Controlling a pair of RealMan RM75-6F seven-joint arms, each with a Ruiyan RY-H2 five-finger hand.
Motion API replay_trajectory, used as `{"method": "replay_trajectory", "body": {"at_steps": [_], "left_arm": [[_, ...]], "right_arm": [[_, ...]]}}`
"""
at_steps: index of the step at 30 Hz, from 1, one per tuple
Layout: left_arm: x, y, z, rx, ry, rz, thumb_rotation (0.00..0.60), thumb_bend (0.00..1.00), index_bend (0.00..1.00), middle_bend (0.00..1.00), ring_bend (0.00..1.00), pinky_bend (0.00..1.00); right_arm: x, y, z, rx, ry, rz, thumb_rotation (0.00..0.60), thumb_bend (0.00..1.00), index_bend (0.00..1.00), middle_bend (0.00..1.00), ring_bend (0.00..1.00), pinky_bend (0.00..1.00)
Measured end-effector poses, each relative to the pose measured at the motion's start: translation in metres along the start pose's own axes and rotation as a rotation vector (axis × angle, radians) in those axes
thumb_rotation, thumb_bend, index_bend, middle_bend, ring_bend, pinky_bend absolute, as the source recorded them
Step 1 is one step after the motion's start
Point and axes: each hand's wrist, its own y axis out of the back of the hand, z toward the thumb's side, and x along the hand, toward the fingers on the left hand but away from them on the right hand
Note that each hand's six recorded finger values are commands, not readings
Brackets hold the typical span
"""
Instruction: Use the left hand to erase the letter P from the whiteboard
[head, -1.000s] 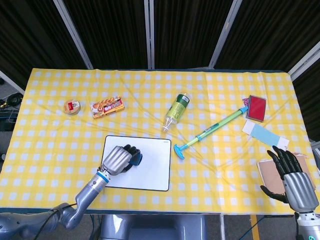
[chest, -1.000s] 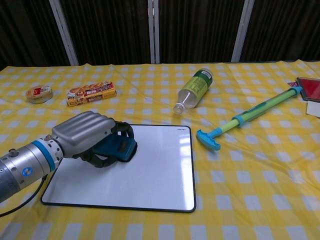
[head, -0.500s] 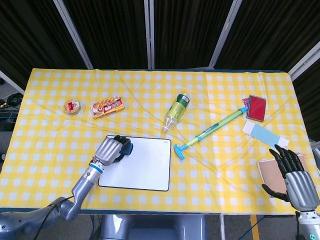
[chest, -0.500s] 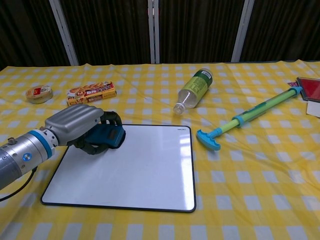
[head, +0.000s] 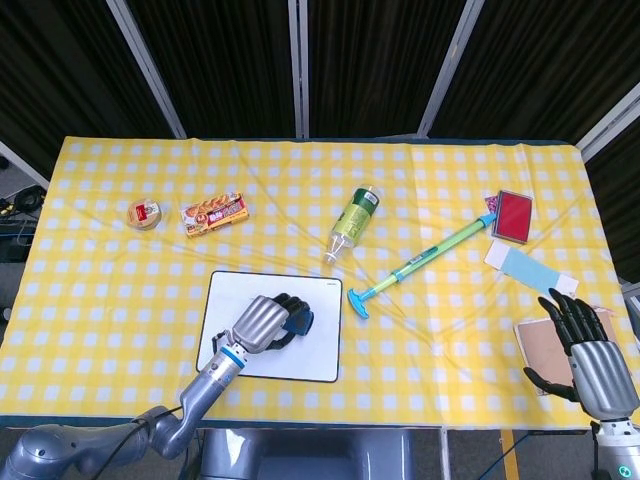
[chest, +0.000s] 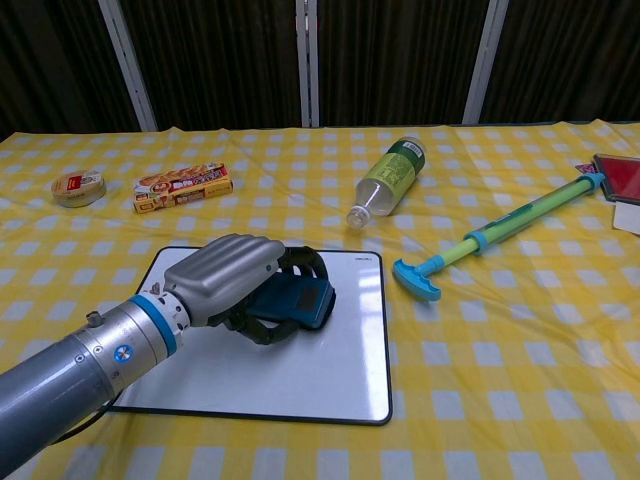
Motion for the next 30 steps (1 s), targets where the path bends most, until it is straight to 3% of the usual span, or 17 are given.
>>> {"method": "replay_trajectory", "body": {"at_steps": [8, 22, 30], "left_arm": [[-0.003, 0.002, -0.013, 0.037, 0.017, -0.004, 0.6, 0.76, 0.82, 0.62, 0.55, 0.66], [-0.022, 0.013, -0.074, 0.069, 0.129, 0.0, 0.6, 0.76, 0.82, 0.62, 0.55, 0.66], [-0.022, 0.017, -0.078, 0.058, 0.13, 0.017, 0.6, 0.76, 0.82, 0.62, 0.55, 0.66]], "right_arm": [[0.001, 0.0, 0.001, 0.002, 0.003, -0.001, 0.6, 0.06, 0.0, 0.0, 0.0, 0.0], [0.002, -0.002, 0.005, 0.009, 0.011, 0.001, 0.6, 0.06, 0.0, 0.0, 0.0, 0.0], [0.002, -0.003, 0.005, 0.013, 0.01, 0.002, 0.6, 0.06, 0.0, 0.0, 0.0, 0.0]]}}
